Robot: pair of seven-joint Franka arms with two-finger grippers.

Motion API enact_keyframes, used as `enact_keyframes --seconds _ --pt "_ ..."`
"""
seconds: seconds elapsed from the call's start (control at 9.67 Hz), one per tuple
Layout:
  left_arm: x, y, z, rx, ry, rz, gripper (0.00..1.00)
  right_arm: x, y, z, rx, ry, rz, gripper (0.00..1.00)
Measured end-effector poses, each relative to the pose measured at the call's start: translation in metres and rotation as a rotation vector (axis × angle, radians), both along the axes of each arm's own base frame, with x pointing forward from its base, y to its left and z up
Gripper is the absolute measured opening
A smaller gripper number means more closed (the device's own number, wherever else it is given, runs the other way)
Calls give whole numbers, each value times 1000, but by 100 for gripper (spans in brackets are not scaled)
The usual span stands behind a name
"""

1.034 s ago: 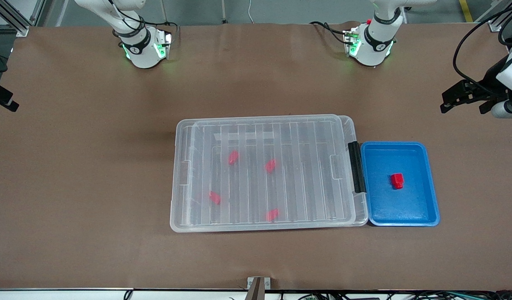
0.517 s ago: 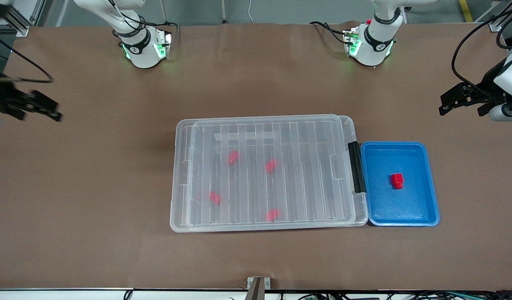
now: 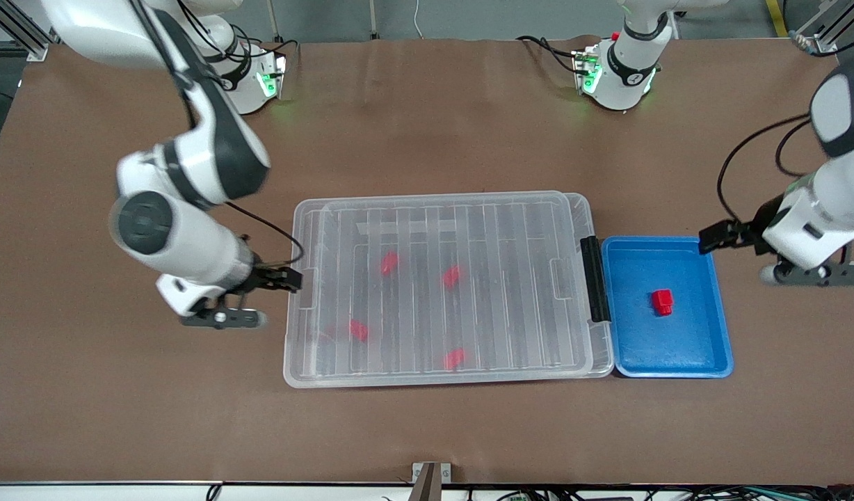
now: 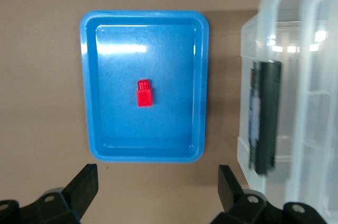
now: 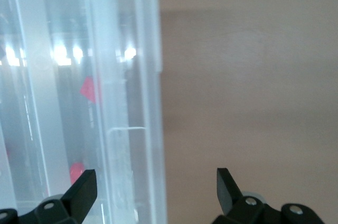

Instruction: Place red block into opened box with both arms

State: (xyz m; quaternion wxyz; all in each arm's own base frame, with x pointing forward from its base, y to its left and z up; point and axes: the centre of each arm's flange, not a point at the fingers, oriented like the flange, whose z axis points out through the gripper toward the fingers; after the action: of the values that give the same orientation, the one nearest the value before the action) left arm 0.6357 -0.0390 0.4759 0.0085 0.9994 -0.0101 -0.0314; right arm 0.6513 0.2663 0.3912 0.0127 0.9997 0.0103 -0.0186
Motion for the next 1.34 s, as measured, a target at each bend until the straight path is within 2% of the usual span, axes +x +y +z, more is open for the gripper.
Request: enact_keyframes --seconds 0.31,0.62,1.03,1.34 --pt "26 24 -97 7 60 80 100 0 14 -23 -24 -5 31 100" --pt "39 36 -177 19 41 188 100 -2 13 -41 -45 -6 46 100" --pt "15 42 -248 25 10 240 100 -2 12 -45 -64 -11 118 100" --pt "-3 49 -271 33 24 255 100 10 -21 -46 -80 0 185 100"
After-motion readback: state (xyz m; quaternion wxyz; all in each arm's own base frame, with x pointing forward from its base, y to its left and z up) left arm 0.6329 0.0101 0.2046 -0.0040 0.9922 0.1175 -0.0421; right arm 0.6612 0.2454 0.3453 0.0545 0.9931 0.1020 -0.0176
